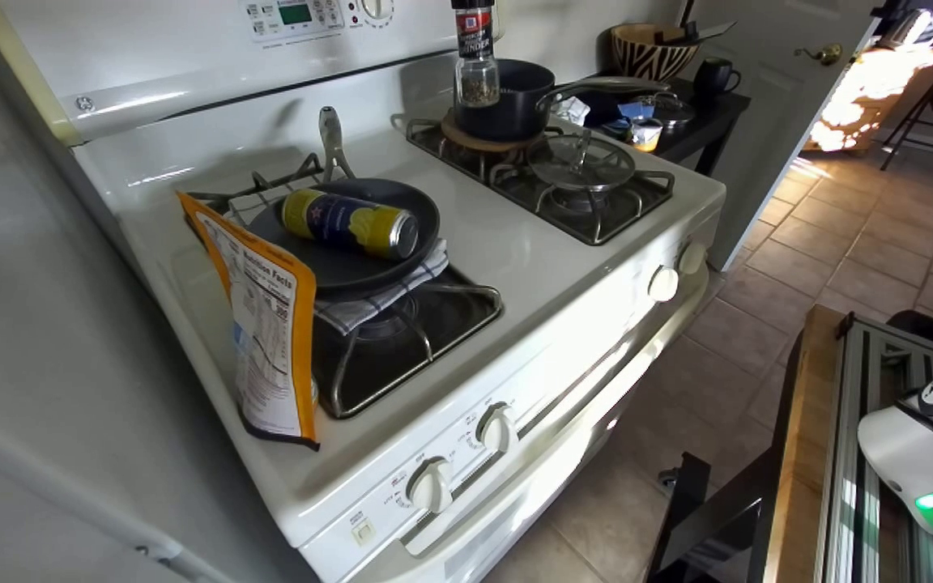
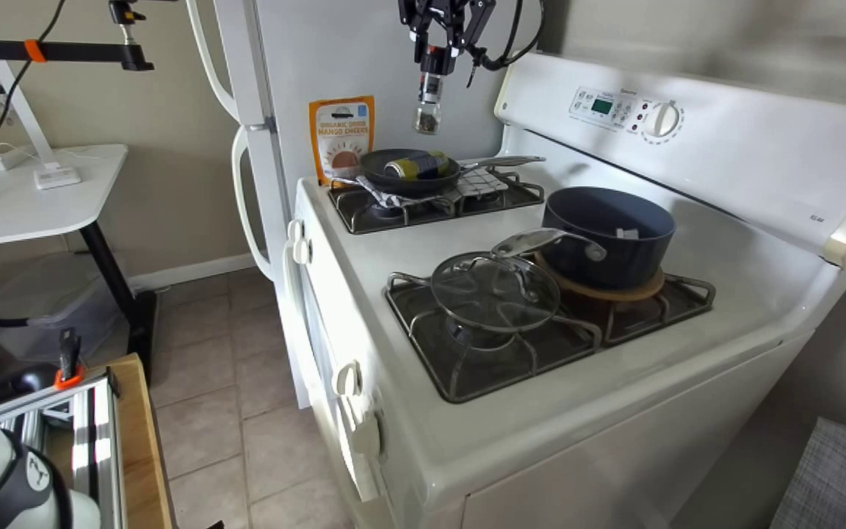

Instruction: Take the spice bottle out of the pot and put it onto the pan

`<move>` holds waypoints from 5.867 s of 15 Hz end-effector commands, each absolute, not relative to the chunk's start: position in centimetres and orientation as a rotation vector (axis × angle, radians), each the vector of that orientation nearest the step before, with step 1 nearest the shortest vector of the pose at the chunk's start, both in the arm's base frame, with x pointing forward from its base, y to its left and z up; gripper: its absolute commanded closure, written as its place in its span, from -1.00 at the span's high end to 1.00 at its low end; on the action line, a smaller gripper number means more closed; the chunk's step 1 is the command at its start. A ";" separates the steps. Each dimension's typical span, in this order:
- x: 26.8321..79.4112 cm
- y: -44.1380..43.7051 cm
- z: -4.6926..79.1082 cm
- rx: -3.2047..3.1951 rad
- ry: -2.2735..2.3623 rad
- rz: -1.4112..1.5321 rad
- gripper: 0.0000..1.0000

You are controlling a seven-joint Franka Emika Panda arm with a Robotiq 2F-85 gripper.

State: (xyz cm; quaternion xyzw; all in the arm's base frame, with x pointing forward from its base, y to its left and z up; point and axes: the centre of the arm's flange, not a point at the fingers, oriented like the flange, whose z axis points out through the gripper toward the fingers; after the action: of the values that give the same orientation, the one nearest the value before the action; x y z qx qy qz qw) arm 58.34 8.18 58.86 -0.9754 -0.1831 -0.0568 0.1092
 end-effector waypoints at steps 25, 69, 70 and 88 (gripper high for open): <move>67.4 23.6 49.3 -2.594 -1.006 0.147 -0.59; 71.8 30.9 40.7 -2.755 -1.350 0.232 -0.59; 71.7 31.0 40.4 -2.751 -1.374 0.232 -0.59; 71.2 32.0 38.4 -2.701 -1.558 0.266 0.41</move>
State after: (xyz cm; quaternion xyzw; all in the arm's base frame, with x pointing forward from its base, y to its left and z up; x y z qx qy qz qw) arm 69.25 31.77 38.42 -0.8683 -0.4892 0.0795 0.0201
